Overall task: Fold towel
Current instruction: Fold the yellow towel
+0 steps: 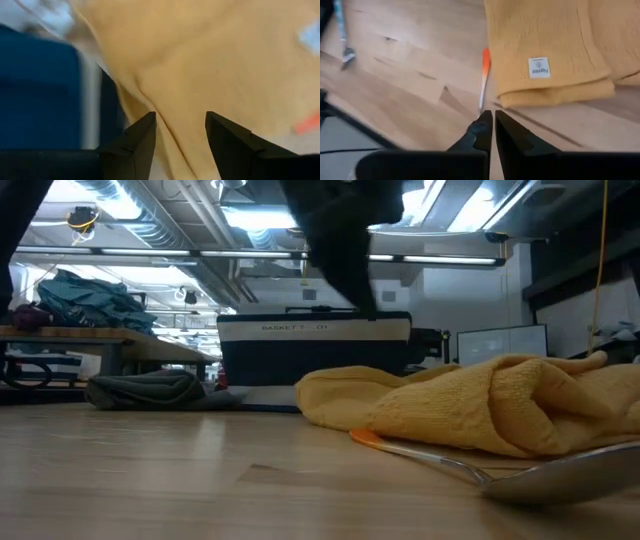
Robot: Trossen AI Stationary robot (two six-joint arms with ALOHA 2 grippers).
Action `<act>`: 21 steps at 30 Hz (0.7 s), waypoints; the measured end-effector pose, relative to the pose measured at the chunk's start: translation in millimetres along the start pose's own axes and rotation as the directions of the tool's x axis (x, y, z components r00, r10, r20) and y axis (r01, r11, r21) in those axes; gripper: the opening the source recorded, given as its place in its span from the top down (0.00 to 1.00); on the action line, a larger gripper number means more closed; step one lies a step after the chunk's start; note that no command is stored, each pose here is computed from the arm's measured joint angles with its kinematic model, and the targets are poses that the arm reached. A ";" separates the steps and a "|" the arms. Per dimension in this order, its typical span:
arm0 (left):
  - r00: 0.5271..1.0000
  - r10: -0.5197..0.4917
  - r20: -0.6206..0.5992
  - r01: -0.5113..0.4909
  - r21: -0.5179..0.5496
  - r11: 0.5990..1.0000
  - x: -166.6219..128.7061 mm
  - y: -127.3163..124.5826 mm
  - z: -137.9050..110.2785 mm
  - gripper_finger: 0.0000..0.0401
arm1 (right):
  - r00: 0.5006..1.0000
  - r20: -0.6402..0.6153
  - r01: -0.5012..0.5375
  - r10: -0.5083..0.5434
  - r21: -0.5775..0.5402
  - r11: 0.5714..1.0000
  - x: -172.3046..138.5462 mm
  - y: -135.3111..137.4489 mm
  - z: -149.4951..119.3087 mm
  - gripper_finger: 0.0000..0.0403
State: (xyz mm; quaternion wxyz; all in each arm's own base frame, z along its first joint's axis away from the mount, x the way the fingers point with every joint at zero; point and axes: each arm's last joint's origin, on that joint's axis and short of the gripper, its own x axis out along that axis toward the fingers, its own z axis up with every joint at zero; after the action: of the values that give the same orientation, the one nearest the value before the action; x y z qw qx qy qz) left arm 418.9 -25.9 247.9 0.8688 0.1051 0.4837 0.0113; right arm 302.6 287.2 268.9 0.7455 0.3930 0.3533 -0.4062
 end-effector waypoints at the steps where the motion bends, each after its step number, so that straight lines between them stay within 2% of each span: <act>1: 0.999 -0.008 -0.038 0.009 0.014 1.000 0.3 -4.0 -4.0 0.59 | 1.000 0.007 0.013 -0.013 -0.006 1.000 5.9 -0.7 -2.0 0.94; 3: 0.994 -0.022 -0.109 0.027 0.047 0.999 4.5 -12.1 -10.8 0.59 | 0.999 0.020 0.039 -0.039 -0.013 0.999 18.1 -1.7 -5.0 0.94; 9: 0.992 -0.036 -0.124 0.052 0.127 0.991 20.5 -29.1 -11.6 0.59 | 0.992 0.060 0.116 -0.114 -0.028 0.993 50.9 -3.6 -8.4 0.94; 14: 0.989 -0.032 -0.143 0.057 0.172 0.983 45.9 -33.1 -14.9 0.59 | 0.993 0.055 0.111 -0.108 -0.046 0.993 72.6 -4.3 -11.6 0.94; 21: 0.971 -0.022 -0.239 0.060 0.155 0.986 74.9 -25.5 -28.4 0.62 | 0.997 0.024 0.079 -0.079 -0.025 0.997 109.5 -16.3 -24.2 0.94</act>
State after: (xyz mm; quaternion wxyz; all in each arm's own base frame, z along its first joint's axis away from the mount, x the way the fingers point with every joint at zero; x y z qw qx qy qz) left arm 432.7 -36.9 165.7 0.7936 0.1628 0.5853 -0.0332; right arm 329.2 266.5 160.8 0.7379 0.3643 0.3651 -0.4352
